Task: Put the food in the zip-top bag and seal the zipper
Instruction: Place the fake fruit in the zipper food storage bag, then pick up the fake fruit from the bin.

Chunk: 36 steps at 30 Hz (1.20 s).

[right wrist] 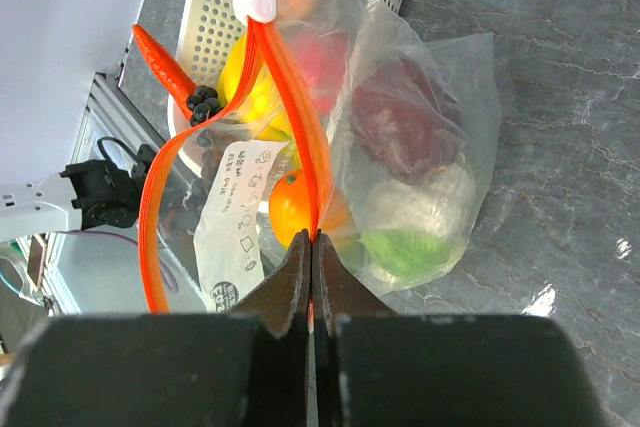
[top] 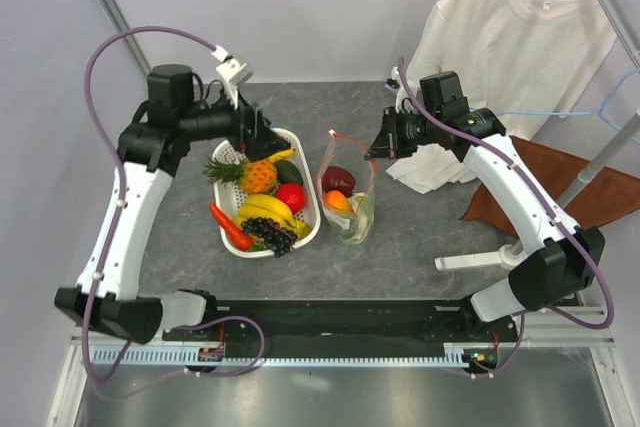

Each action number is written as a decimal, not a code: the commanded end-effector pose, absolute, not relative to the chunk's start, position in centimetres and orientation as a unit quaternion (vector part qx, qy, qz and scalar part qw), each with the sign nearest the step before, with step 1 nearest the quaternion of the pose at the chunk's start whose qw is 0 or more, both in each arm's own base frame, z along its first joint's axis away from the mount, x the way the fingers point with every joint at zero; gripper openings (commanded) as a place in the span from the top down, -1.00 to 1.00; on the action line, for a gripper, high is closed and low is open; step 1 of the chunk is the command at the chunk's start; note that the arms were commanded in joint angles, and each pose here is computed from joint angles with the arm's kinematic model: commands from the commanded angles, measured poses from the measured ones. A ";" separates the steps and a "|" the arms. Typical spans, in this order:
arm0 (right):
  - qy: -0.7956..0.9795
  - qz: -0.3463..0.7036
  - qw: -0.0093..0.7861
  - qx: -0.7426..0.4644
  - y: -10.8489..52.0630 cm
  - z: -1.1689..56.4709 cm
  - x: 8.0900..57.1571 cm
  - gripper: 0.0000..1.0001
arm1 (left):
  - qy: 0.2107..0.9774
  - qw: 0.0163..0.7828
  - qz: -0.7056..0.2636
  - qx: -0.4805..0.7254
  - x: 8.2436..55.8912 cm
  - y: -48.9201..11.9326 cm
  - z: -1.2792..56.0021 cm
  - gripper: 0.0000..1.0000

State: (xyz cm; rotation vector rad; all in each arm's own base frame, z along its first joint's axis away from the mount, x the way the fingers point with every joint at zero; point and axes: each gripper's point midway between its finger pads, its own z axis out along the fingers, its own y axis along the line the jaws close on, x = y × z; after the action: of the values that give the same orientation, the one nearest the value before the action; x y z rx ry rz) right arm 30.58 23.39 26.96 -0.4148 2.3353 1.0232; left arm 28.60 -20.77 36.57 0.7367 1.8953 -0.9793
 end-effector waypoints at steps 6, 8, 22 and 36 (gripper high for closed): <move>0.853 0.387 0.307 -0.170 23.5 28.6 30.5 1.00 | 0.541 0.422 -0.294 0.666 19.4 -18.2 26.1 -0.90; 0.854 0.386 0.306 -0.170 23.5 28.5 30.5 1.00 | 0.530 0.377 -0.286 0.703 17.6 -17.7 22.7 -0.86; 0.857 0.383 0.302 -0.169 23.7 28.1 30.6 1.00 | 0.439 0.283 -0.208 0.827 17.5 -19.0 13.4 -0.92; 0.860 0.378 0.300 -0.166 23.6 27.6 30.7 1.00 | 0.437 0.273 -0.190 0.835 17.8 -18.9 12.3 -0.33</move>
State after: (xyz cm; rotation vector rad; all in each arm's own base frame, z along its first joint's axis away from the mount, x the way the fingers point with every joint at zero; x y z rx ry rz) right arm 30.54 23.48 26.55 -0.4168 2.3415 1.0149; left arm 17.45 -18.47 11.77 2.2418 1.2715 -0.5687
